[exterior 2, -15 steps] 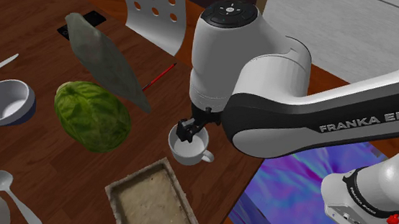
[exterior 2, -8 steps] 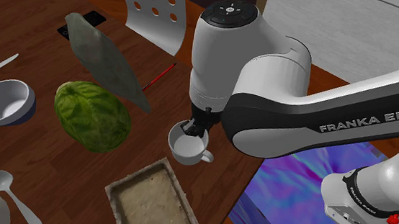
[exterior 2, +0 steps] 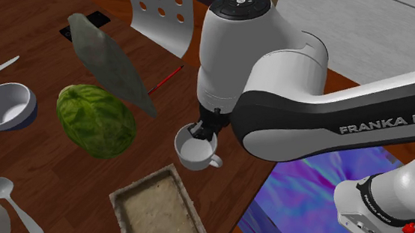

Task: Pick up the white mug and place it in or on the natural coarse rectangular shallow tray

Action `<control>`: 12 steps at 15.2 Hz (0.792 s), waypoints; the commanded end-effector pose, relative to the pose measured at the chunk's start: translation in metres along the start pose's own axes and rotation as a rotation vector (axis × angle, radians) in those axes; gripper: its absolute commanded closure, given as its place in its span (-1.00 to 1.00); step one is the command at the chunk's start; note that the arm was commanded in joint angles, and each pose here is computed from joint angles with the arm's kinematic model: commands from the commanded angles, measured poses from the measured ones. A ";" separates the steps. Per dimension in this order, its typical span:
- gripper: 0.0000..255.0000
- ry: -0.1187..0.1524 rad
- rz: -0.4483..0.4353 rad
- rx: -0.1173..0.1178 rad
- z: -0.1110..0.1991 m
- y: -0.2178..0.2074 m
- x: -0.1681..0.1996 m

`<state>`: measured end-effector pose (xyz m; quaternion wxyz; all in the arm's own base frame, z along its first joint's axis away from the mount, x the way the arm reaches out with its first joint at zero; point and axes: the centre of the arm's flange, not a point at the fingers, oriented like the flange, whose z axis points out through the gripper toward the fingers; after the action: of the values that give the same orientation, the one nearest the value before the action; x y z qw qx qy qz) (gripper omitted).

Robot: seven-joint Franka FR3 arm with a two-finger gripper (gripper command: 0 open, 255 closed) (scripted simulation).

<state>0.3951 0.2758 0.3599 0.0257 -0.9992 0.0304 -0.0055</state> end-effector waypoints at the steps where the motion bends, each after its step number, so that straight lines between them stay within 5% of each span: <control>1: 1.00 0.000 0.000 0.000 -0.010 -0.001 0.000; 12: 1.00 0.000 0.000 0.000 -0.068 -0.004 0.000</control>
<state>0.3942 0.2759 0.4226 0.0258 -0.9992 0.0305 -0.0057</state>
